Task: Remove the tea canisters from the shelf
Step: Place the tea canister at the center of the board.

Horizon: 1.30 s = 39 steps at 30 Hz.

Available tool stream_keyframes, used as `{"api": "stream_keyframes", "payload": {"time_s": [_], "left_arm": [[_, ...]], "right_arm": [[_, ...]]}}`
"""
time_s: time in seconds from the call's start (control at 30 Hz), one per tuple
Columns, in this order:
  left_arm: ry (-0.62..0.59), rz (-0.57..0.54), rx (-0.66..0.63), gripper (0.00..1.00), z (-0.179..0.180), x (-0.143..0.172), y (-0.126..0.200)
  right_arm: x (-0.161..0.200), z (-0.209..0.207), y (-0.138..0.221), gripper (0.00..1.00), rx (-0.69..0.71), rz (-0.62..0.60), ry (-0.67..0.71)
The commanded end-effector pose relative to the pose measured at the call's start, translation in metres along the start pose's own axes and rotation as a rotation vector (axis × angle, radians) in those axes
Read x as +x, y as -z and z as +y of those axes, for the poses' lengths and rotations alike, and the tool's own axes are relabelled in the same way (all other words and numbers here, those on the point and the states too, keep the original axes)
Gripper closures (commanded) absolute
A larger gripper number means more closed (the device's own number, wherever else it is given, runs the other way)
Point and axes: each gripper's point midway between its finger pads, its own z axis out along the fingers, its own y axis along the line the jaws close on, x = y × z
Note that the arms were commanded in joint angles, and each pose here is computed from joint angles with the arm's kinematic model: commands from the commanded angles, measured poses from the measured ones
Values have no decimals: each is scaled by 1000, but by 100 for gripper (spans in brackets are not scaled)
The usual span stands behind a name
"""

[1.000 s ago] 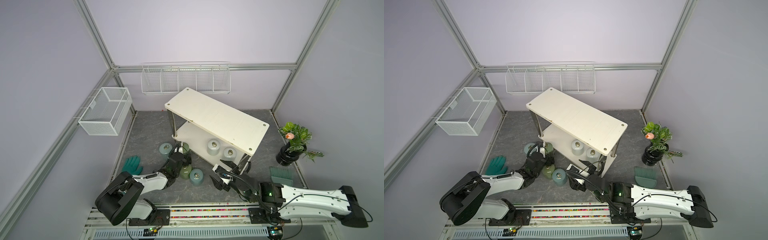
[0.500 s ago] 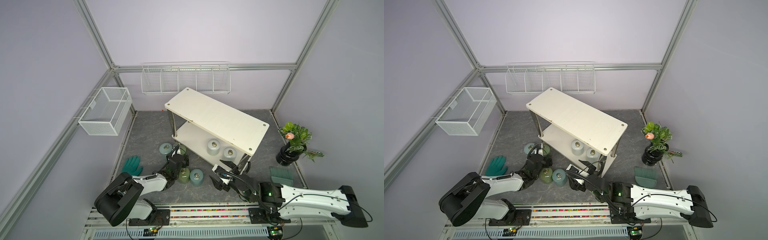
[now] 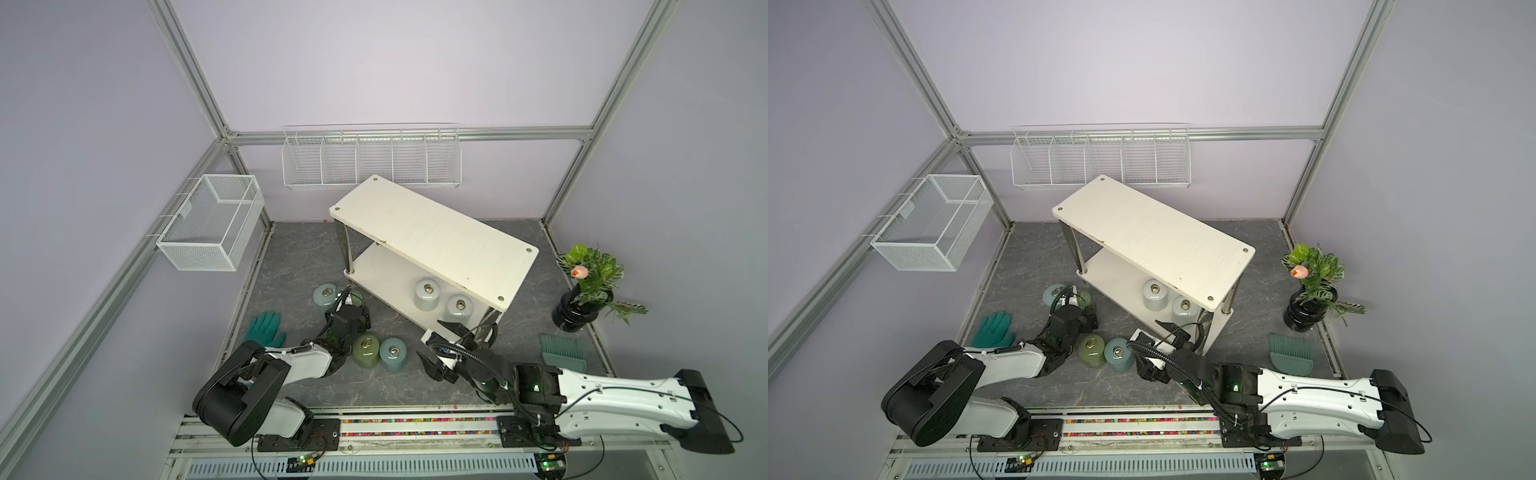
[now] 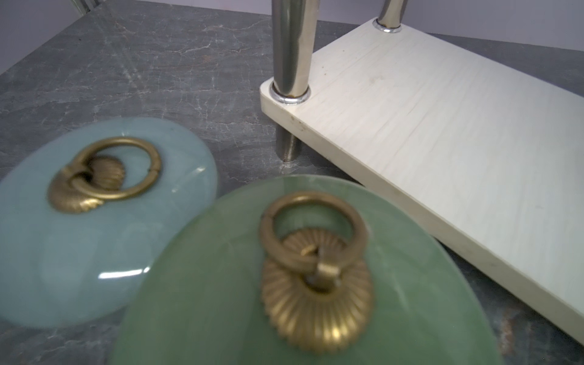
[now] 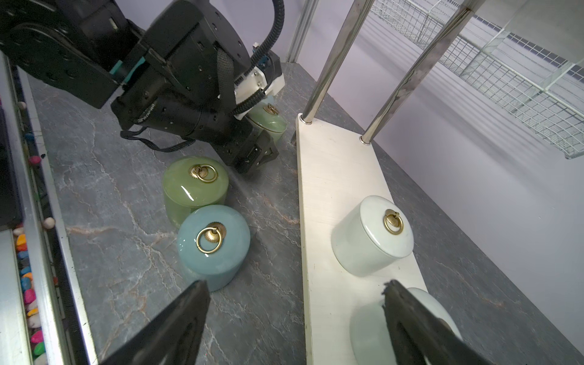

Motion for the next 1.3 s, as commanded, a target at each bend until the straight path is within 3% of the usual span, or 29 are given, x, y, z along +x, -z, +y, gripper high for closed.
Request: {"api": "stream_keyframes", "payload": {"time_s": [0.0,0.27,0.87,1.27], "left_arm": [[68,-64,-7,40,-2,-19,-6],[72,-29,-23,36,-2,-3,-17],[68,-2,-30,0,0,7,-21],[-10,-63,6,0,-25,-25,3]], "right_arm": [[-12,-1,2,11,-6,-25,-9],[-13,-2,3,11,-5,-25,-7],[-12,-3,4,11,-3,-15,-1],[-12,-7,1,11,28,-5,-5]]}}
